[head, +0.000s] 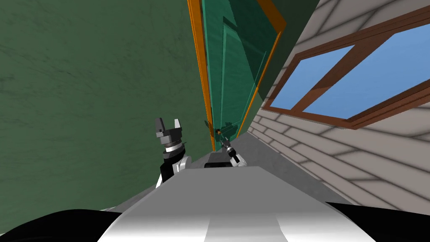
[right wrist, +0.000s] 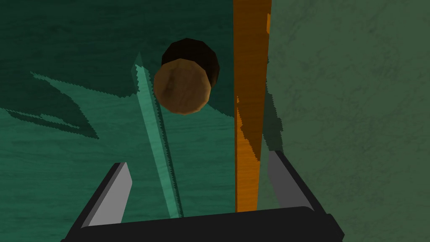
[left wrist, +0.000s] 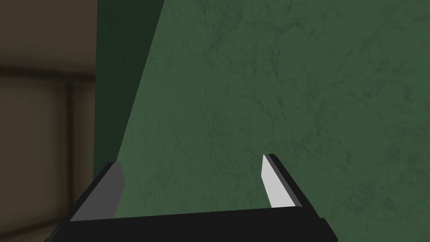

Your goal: Pull the door open

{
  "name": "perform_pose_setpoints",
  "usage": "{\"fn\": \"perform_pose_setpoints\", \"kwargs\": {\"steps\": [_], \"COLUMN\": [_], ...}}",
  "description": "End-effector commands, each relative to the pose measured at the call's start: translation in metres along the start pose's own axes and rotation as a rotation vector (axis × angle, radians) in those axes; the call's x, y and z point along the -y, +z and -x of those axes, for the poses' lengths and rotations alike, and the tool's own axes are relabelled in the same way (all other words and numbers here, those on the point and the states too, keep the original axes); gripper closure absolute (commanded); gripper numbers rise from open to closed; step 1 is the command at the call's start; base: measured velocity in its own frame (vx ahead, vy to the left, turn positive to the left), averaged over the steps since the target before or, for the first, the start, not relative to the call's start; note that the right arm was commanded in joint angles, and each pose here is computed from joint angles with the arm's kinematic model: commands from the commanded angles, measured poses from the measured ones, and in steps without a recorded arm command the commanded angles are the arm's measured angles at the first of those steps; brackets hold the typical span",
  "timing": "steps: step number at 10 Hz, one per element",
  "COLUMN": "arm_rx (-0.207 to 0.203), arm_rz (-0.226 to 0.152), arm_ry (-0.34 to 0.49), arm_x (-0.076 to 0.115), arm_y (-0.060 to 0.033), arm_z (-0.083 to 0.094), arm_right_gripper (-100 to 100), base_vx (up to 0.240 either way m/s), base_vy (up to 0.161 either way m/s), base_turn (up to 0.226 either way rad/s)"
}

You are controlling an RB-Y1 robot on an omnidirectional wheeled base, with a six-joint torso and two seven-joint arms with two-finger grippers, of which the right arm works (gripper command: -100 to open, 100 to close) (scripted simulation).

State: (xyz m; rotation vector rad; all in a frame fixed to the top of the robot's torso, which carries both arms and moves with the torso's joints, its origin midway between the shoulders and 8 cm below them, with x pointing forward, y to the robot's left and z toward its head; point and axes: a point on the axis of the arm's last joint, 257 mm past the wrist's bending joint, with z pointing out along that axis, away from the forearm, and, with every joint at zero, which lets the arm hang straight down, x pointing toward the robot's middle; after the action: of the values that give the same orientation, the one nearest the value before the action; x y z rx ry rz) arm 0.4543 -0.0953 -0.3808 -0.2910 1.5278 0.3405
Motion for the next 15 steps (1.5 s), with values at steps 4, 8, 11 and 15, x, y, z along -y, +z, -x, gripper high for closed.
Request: {"fn": "perform_pose_setpoints", "kwargs": {"steps": [4,8,11,15], "arm_rx": [-0.02,-0.025,-0.024,-0.021], "arm_rz": [-0.048,-0.13,-0.207,-0.267], "arm_ry": [-0.03,-0.047,-0.056,-0.058], "arm_x": [0.028,0.071,0.106,0.131], "arm_y": [-0.0072,-0.018,-0.0286,-0.0371], "arm_z": [-0.008,-0.009,-0.007,-0.006], "arm_right_gripper": [-100,-100,-100,-100], "base_vx": [-0.022,-0.109,0.005,0.025], "base_vy": [-0.004,0.091,0.029,0.008], "base_turn": [0.146,0.243,0.247,0.15]}}
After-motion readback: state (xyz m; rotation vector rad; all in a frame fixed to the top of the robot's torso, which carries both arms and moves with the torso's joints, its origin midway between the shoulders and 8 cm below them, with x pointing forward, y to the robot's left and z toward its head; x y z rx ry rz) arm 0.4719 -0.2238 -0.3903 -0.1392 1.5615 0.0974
